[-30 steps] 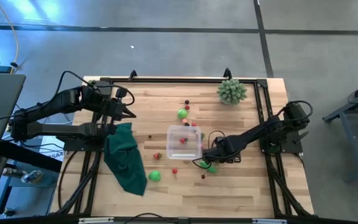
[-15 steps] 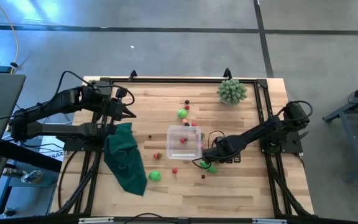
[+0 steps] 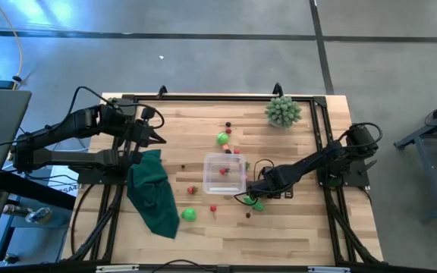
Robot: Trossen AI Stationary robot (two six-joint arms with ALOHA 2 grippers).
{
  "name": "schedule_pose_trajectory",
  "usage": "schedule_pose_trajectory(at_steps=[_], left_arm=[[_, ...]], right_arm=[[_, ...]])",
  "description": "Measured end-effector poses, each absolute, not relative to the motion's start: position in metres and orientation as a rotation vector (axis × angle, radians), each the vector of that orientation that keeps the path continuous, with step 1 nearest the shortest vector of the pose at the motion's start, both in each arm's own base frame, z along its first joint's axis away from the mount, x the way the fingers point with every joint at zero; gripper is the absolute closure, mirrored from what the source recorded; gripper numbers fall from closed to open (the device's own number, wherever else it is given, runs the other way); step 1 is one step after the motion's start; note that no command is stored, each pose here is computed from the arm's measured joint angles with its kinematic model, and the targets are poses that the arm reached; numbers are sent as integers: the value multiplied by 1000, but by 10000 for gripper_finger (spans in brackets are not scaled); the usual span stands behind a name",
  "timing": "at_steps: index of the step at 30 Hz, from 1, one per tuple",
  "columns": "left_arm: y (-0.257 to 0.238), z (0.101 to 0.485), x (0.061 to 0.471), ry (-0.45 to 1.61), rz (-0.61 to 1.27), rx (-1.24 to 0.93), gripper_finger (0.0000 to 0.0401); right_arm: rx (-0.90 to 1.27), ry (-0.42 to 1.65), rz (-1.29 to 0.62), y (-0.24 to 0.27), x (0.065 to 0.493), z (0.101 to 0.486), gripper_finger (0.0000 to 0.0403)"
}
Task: Pick and placing Produce into tupperware
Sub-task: Put the red strawberry into the transparent bin
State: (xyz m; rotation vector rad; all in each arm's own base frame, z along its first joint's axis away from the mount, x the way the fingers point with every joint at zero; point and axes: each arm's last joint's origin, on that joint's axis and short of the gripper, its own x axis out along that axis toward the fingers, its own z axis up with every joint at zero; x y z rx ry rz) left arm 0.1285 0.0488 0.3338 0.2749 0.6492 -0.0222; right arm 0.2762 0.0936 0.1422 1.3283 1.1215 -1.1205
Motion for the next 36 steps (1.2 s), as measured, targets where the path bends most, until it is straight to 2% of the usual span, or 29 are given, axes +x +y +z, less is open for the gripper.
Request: schedule_pose_trajectory(at_steps=[23,28,36], left_arm=[[49,334,129,649,-21,275,400],[49,334,129,649,-22,274,400],[49,334,129,649,-22,275,400]], right_arm=[[1192,1025,-996,94,288,151,261],[1136,961,-937,95,296,179,261],[942,833,-850,90,314,253,261]])
